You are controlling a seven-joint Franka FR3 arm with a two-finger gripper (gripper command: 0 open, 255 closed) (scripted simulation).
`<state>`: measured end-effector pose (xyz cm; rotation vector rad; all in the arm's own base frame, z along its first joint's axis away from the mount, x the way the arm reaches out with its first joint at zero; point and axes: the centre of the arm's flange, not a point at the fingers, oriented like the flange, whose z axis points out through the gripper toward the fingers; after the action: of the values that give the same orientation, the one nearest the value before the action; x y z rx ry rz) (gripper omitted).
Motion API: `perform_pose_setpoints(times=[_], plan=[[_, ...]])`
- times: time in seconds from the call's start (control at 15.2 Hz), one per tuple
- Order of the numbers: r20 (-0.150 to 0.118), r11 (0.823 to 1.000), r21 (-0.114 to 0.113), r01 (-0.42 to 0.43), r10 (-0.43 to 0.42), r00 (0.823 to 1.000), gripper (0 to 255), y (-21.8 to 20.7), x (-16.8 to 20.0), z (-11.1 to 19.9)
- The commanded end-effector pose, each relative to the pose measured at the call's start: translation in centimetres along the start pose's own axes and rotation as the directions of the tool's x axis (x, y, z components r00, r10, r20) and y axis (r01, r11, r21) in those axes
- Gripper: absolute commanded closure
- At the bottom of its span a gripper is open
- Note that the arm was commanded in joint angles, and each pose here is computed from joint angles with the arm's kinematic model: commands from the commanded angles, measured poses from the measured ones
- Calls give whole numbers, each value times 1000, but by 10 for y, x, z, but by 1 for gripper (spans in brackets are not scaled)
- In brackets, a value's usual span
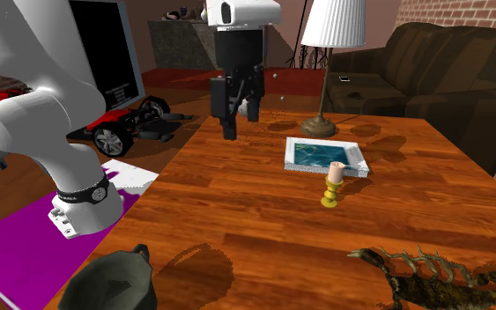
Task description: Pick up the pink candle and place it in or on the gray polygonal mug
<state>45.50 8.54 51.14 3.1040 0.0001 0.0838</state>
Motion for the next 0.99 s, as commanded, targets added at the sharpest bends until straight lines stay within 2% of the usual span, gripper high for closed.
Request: perform_pose_setpoints(times=[0.0, 0.92], plan=[[4, 1000, 4, 1, -1, 1000, 0, -19, 17, 11], [32, 1000, 23, 6, -7, 999, 0, -136, 135, 95]])
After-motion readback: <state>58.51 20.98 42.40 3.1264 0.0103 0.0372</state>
